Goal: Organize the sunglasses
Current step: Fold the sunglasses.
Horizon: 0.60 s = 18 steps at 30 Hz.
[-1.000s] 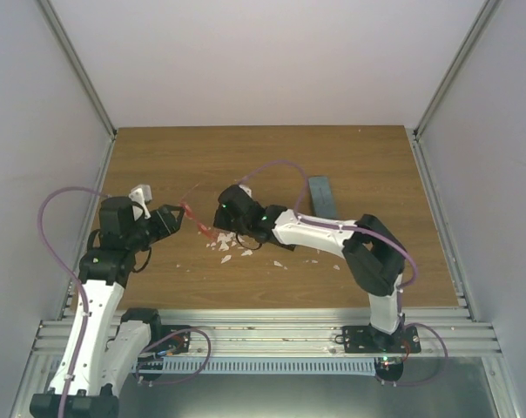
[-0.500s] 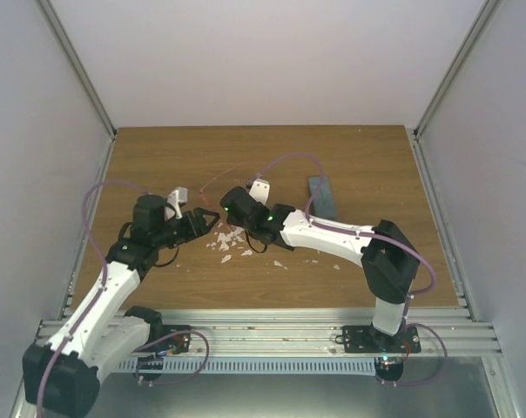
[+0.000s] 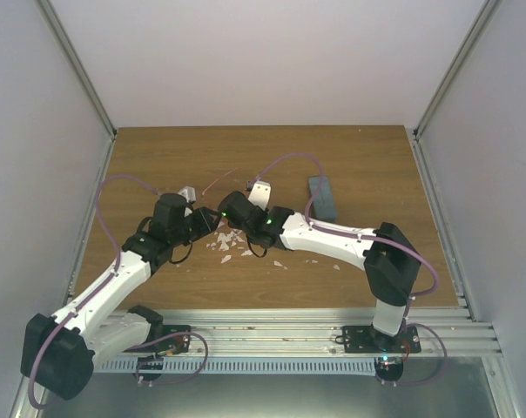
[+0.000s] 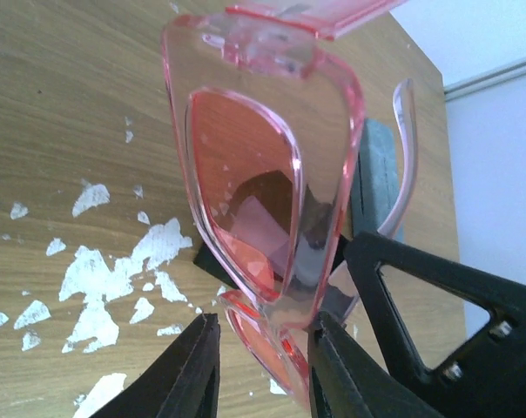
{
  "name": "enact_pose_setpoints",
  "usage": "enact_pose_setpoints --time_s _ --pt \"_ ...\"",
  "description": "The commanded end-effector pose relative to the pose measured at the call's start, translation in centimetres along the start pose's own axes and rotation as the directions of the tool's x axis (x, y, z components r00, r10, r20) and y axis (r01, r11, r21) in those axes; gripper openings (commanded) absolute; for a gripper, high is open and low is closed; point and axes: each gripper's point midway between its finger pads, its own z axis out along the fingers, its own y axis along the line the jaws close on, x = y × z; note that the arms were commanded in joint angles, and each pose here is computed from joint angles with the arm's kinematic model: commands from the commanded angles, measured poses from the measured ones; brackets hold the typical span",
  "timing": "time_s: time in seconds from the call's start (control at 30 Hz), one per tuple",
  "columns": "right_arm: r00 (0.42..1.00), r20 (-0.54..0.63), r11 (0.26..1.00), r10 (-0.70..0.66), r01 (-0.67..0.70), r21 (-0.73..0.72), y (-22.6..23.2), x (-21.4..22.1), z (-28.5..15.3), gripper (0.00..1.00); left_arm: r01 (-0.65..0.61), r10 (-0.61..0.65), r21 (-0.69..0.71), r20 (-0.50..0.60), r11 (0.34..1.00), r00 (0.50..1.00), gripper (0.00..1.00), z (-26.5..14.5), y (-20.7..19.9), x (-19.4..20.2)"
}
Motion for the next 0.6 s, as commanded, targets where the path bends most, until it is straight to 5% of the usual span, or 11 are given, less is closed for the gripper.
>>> enact_pose_setpoints --time_s 0.0,0.23,0.57 --pt "0.997 0.08 1.0 0.013 -0.012 -0.013 0.8 -2.2 -1.9 0.0 0.012 -0.013 0.016 0.105 1.0 0.994 0.29 -0.1 -1.4 -2.5" --pt "0.997 0.075 0.999 0.008 -0.005 -0.035 1.5 -2.0 -2.1 0.01 0.001 -0.002 0.011 0.097 1.0 0.995 0.22 0.4 -1.7 -2.3" --pt "0.997 0.081 0.998 -0.011 0.016 -0.058 2.5 -1.8 -2.7 0.01 0.008 -0.008 0.001 0.122 1.0 0.993 0.0 0.6 -1.7 -2.7"
